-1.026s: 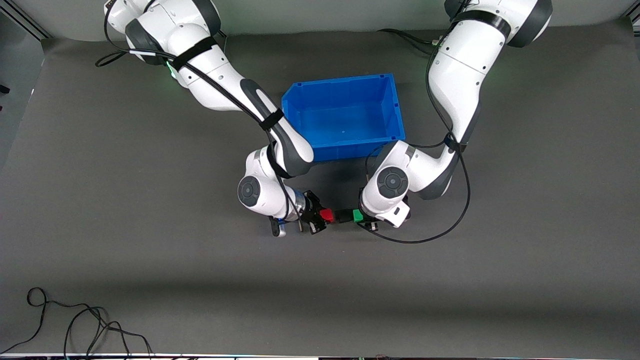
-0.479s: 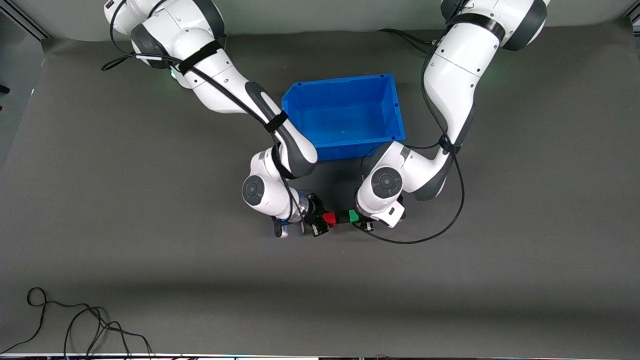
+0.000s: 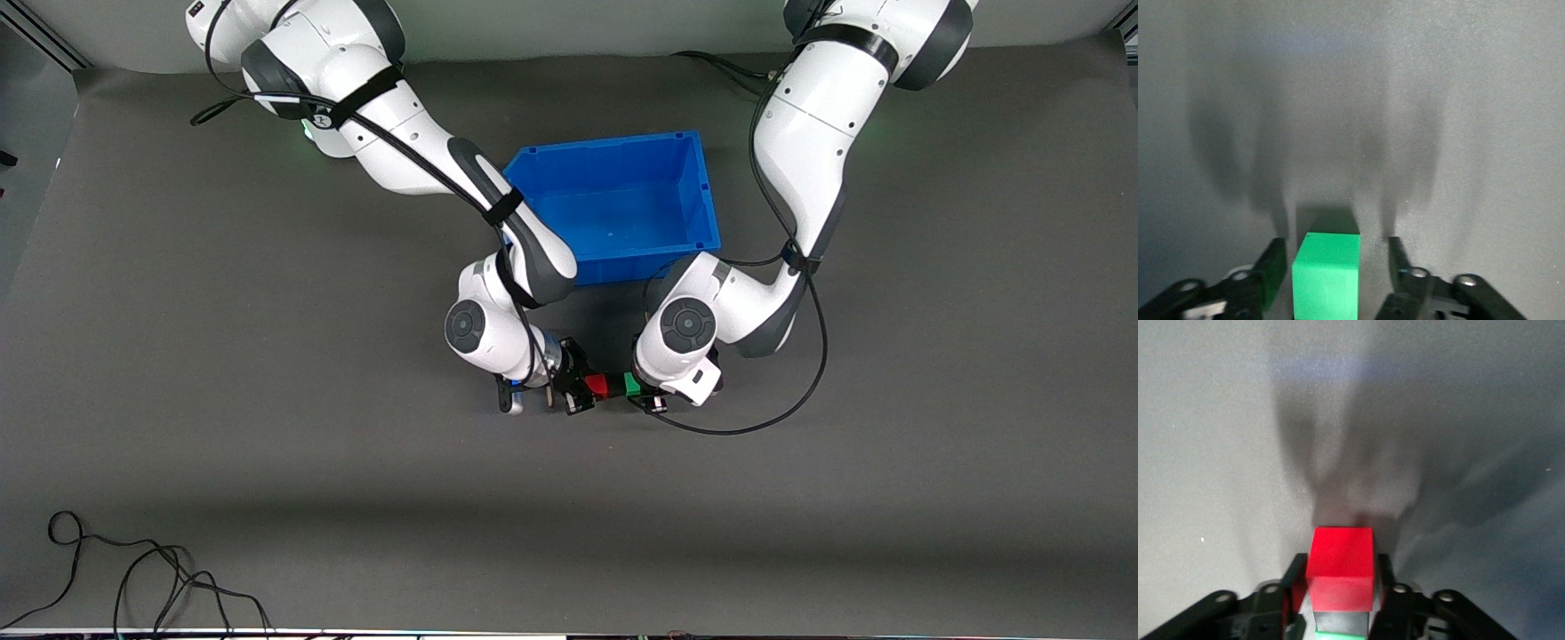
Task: Attach green and red cubes to black cube
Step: 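Press the red and green cubes against the black cube's sides, then open both grippers and lift them away from the cubes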
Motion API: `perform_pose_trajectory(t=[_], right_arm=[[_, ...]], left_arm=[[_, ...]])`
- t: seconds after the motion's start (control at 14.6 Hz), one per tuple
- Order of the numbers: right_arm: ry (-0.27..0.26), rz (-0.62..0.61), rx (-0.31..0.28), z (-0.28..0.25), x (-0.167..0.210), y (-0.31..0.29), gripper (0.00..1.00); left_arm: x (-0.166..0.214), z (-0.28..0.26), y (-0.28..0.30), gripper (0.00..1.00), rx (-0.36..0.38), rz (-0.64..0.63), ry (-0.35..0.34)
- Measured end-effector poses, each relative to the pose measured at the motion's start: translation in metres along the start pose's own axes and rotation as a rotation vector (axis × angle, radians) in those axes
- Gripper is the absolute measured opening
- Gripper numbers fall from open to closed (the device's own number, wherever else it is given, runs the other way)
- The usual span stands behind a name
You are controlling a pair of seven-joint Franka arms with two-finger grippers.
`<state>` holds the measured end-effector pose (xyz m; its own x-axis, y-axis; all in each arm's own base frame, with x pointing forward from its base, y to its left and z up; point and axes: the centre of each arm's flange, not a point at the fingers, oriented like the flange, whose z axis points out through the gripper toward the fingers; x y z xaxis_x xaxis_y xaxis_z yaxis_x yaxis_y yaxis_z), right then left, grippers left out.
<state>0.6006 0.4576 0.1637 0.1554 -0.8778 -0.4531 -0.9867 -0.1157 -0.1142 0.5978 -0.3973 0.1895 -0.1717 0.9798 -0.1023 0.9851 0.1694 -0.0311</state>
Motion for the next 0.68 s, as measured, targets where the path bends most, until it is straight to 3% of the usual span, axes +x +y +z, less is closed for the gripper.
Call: perform_pose_trajectory(t=[0.14,0.34,0.48,0.68], right_arm=[[-0.001,-0.001,0.005,-0.001,-0.001,-0.001,0.73],[0.002,-0.002,0.034,-0.015,0.002,-0.013,1.00],[0.035,-0.020,0.021,-0.039,0.011,-0.028,1.00],[0.131,-0.086,-0.064,-0.109,0.024,-0.051,1.00]], left_arm=[[-0.001,-0.011,0.008,0.96,-0.010,-0.001,0.003],[0.000,-0.053,0.026,1.00,-0.027,0.069,0.035],[0.007,-0.098,0.037,1.00,-0.051,0.164,0.037],[0.049,-0.164,0.056,1.00,-0.016,0.274,0.078]])
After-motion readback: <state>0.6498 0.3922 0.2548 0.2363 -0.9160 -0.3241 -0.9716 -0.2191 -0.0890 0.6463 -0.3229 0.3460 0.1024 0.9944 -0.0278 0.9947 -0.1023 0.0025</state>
